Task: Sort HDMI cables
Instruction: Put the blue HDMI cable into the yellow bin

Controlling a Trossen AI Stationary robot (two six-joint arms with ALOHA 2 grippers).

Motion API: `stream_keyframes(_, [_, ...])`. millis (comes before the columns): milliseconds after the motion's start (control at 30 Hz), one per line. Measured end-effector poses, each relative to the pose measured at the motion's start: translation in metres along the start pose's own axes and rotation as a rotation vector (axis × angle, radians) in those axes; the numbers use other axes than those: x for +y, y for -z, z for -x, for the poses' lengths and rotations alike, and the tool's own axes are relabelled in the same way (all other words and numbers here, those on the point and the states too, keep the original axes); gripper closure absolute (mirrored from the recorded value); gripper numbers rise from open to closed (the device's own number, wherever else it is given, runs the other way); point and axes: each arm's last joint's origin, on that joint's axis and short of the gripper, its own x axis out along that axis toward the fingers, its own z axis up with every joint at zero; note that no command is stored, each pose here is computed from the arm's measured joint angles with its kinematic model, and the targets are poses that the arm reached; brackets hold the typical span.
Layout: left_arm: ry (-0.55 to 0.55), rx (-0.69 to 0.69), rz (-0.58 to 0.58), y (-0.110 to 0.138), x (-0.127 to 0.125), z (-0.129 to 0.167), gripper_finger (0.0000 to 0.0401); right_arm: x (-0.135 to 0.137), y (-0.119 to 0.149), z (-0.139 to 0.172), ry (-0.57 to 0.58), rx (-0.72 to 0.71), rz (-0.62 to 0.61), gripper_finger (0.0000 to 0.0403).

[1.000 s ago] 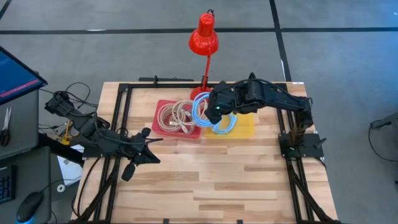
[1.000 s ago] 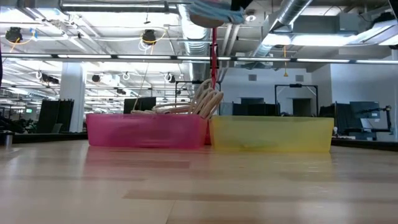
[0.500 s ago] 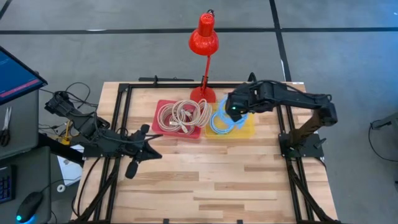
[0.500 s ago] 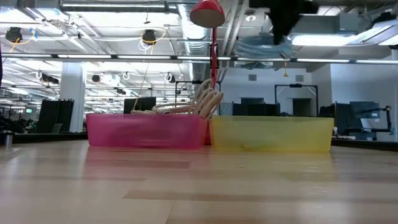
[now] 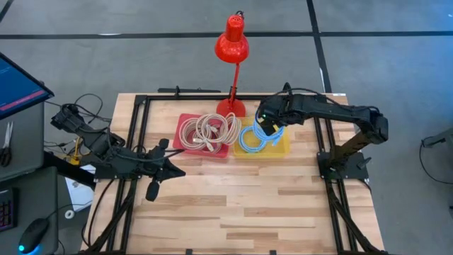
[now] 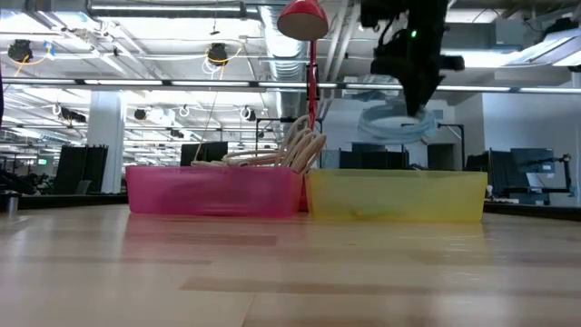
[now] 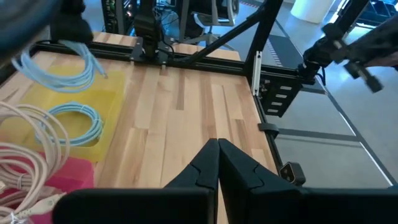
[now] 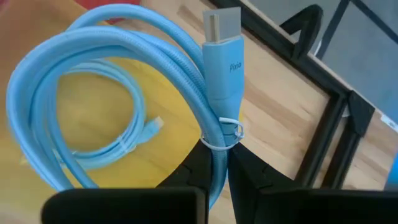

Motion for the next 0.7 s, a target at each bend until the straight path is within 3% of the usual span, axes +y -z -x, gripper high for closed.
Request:
stream_keyframes(333, [-0.024, -0.008, 0.000, 0.000, 0.001, 0.000, 0.0395, -0.011, -0.008, -0.048, -0.067, 0.037, -0.043, 0.0382])
stream_keyframes(700, [-0.032, -0.011, 0.001, 0.000, 0.001, 0.000, 0.0395, -0.011, 0.012, -0.091, -0.118, 0.093, -0.078, 0.0382])
